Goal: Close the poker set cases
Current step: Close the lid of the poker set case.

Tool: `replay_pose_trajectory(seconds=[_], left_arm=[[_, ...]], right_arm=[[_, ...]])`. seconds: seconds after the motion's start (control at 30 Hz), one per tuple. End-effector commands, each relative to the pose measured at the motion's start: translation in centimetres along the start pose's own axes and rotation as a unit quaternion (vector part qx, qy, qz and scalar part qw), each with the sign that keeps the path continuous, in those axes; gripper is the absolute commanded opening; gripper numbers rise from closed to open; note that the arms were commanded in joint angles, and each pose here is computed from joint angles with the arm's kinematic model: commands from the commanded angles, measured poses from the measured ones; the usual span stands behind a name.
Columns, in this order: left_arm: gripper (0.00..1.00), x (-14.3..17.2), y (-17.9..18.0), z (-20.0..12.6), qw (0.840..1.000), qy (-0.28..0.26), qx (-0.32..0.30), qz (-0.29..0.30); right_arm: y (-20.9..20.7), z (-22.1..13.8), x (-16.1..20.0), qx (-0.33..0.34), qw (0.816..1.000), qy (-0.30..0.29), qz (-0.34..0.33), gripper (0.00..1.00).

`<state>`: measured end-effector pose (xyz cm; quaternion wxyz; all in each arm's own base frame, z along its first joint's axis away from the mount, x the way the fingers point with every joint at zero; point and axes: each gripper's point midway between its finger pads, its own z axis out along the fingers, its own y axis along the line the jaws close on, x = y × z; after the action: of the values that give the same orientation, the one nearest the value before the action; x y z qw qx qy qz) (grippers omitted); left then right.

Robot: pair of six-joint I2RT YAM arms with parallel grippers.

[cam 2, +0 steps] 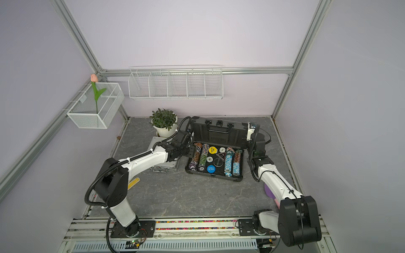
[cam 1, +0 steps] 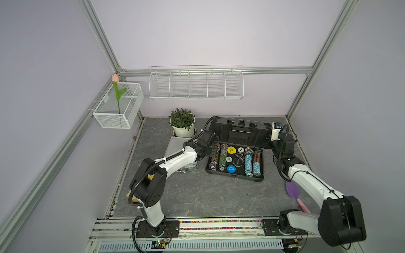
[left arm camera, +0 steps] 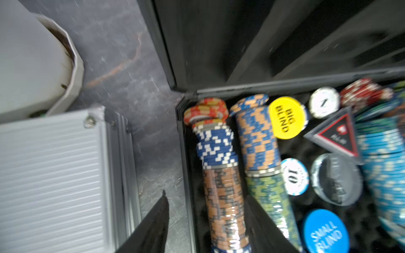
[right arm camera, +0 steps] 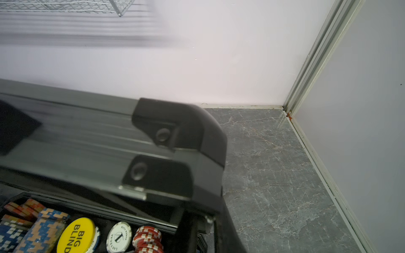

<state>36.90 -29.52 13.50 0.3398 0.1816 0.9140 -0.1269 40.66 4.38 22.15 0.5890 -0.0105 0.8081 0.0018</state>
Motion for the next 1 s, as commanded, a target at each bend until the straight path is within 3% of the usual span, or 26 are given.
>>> replay_pose_trajectory(seconds=[0.0, 0.7, 0.97], left_arm=[[0.58, -1.6, -0.3, -1.7, 1.0, -0.025, 0.004, -0.001], [0.62, -2.1, -1.2, -4.2, 0.993, -0.094, 0.054, -0.045], [0.62, -1.8, -1.1, -4.3, 0.992, -0.11, 0.044, -0.038]], right_arm=[[2.2, -1.1, 0.3, -0.048, 0.999, -0.007, -0.014, 0.08], [2.6, -6.6, 6.3, -0.046, 0.997, 0.057, -0.004, 0.15], [2.4, -7.9, 7.3, -0.049, 0.996, 0.073, 0.002, 0.27]])
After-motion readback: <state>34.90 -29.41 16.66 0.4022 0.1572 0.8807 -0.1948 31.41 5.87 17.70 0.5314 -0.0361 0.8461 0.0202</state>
